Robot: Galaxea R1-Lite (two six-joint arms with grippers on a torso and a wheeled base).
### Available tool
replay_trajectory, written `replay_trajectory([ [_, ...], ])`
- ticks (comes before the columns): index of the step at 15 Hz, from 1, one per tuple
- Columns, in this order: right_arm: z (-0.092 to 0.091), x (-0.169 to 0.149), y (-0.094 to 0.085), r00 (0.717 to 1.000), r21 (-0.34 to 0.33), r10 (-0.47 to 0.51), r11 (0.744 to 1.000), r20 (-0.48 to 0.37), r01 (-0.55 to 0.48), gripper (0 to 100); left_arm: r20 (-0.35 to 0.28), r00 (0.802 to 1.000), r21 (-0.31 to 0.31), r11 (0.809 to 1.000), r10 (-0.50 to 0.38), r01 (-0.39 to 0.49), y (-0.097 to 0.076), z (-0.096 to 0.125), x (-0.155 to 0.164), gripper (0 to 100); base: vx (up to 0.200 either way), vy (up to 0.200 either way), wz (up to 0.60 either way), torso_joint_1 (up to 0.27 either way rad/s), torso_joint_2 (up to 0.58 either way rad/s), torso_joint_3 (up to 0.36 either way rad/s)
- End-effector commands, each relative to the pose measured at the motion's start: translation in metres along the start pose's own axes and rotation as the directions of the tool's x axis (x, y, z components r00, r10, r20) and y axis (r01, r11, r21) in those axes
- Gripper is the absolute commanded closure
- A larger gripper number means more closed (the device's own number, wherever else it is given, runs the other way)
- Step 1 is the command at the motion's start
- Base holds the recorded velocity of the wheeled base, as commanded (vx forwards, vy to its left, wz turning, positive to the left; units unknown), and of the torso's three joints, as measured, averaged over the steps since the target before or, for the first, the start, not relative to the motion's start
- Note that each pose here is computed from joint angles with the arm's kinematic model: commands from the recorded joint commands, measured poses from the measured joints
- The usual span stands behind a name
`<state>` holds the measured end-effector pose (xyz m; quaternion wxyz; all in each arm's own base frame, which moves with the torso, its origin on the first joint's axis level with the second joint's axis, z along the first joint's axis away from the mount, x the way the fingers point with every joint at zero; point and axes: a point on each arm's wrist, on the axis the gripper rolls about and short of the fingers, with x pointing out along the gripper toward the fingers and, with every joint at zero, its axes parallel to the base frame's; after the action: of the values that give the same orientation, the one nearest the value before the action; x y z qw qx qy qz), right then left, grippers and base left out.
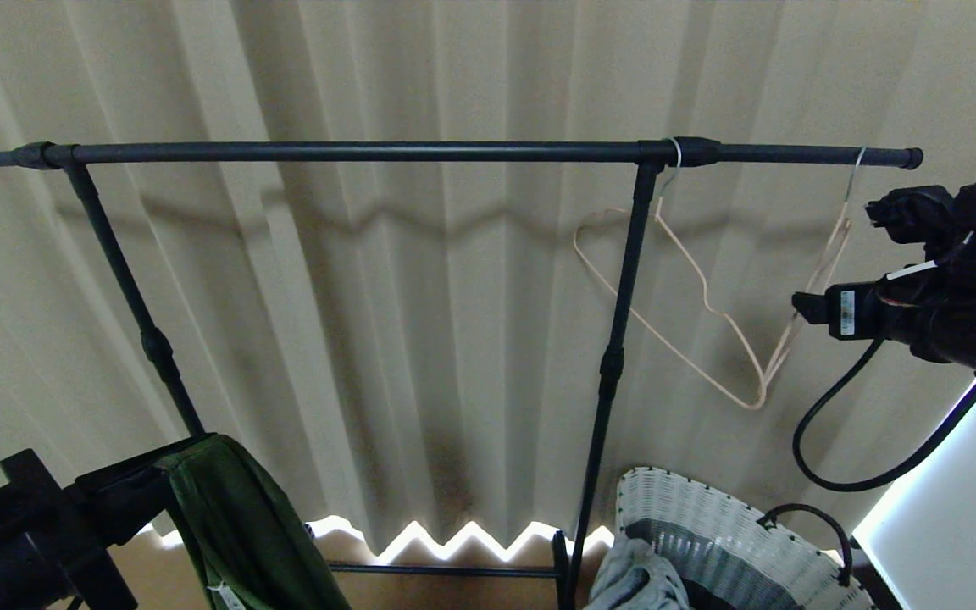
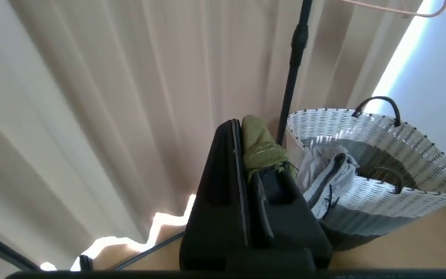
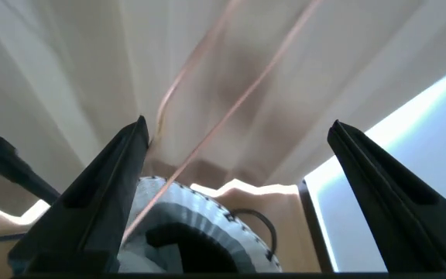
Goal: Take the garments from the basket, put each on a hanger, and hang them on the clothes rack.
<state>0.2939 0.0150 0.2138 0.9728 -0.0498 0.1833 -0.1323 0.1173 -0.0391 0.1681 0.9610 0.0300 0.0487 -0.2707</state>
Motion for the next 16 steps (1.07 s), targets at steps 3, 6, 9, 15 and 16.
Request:
replay_trajectory([
  [3,0.001,-0.011,-0.015,0.999,0.018,-0.032,0.999,0.012,0.032,0,0.015,1.0,0.005,1.0,0.002,-0.002,-0.001,0.001,-0.004,100,0.0,0.0,0.0,0.0,0.0,0.0],
  [6,0.0,-0.01,-0.023,0.998,0.026,-0.061,0.998,0.007,0.061,0,0.015,1.0,0.008,1.0,0.002,-0.002,-0.001,0.001,-0.004,100,0.0,0.0,0.0,0.0,0.0,0.0],
  [9,0.001,-0.014,-0.031,0.996,0.026,-0.086,0.996,-0.016,0.086,0,0.012,1.0,0.007,1.0,0.002,-0.002,-0.001,0.0,-0.004,100,0.0,0.0,0.0,0.0,0.0,0.0],
  [15,0.016,0.012,-0.013,0.998,0.008,-0.05,0.999,-0.028,0.05,0,0.014,1.0,0.007,1.0,0.002,-0.002,-0.001,0.001,-0.004,100,0.0,0.0,0.0,0.0,0.0,0.0],
  [16,0.017,0.018,-0.011,0.997,0.0,-0.049,0.999,-0.051,0.049,0,0.014,1.0,0.007,1.0,0.002,-0.002,-0.001,0.001,-0.004,100,0.0,0.0,0.0,0.0,0.0,0.0],
])
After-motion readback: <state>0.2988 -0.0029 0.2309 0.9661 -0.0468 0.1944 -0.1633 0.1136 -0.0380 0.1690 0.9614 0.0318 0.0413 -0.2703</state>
